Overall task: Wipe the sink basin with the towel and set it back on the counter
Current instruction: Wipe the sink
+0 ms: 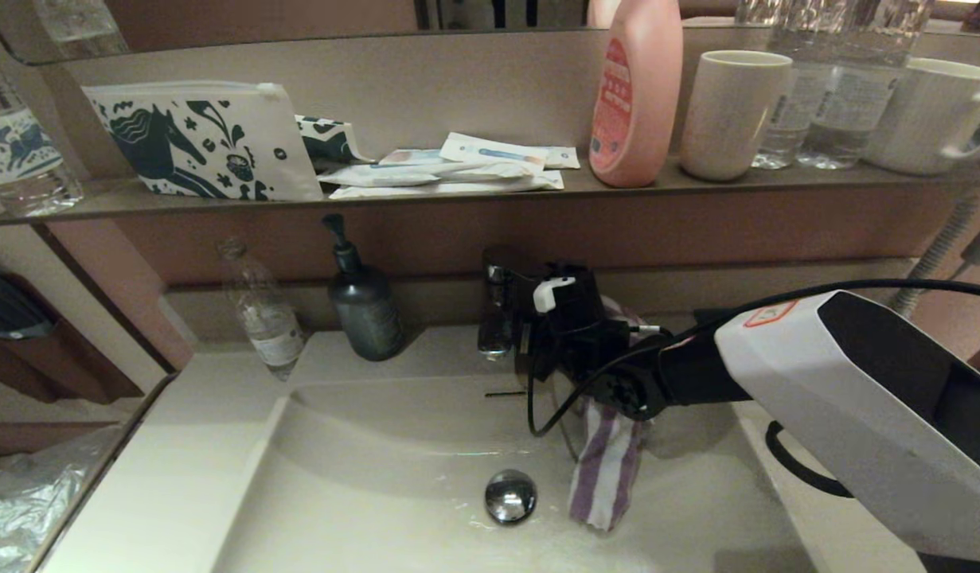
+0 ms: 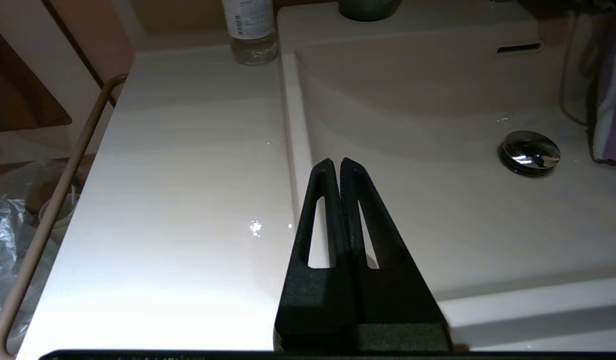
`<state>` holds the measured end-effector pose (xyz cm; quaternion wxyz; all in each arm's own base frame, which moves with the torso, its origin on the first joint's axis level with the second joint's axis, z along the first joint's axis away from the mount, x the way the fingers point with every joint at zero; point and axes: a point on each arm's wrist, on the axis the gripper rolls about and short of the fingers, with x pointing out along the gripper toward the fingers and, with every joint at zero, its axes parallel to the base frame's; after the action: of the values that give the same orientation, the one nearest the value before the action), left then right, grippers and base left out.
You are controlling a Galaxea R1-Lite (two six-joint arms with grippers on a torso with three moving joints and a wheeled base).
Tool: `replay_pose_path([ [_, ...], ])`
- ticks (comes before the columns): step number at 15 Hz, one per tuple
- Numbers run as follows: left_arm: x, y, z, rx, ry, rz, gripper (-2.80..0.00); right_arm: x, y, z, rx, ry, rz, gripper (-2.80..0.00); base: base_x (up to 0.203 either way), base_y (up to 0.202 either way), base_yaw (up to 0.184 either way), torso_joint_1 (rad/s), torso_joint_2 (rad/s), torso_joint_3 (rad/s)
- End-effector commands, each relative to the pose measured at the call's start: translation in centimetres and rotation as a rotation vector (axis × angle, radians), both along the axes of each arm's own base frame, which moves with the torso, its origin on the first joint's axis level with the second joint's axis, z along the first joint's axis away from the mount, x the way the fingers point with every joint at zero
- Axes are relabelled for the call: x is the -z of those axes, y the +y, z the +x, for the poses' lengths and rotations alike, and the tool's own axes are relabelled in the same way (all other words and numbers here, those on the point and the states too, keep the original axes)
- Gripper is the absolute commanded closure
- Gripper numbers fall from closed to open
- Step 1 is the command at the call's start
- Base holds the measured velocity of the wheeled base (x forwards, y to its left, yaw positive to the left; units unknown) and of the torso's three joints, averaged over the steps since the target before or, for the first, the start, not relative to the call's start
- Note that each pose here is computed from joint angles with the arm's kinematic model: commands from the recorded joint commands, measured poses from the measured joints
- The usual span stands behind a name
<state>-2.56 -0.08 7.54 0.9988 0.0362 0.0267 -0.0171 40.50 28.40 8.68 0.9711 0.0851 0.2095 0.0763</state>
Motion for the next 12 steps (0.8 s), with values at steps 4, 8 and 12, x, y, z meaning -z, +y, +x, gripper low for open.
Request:
replay_pose_path([
  [4,0.0,0.0,0.0,0.0,0.002,0.0,0.0,0.2,-3.0,0.3,0.059,0.04,-0.032,0.0,0.0,0.0,0.0,0.0,0.0,0.0],
  [8,0.0,0.0,0.0,0.0,0.002,0.0,0.0,0.4,-6.7,0.7,0.131,0.077,-0.054,0.0,0.0,0.0,0.0,0.0,0.0,0.0],
  [12,0.0,0.0,0.0,0.0,0.002,0.0,0.0,0.5,-9.6,0.5,0.185,0.11,-0.071,0.0,0.0,0.0,0.0,0.0,0.0,0.0],
])
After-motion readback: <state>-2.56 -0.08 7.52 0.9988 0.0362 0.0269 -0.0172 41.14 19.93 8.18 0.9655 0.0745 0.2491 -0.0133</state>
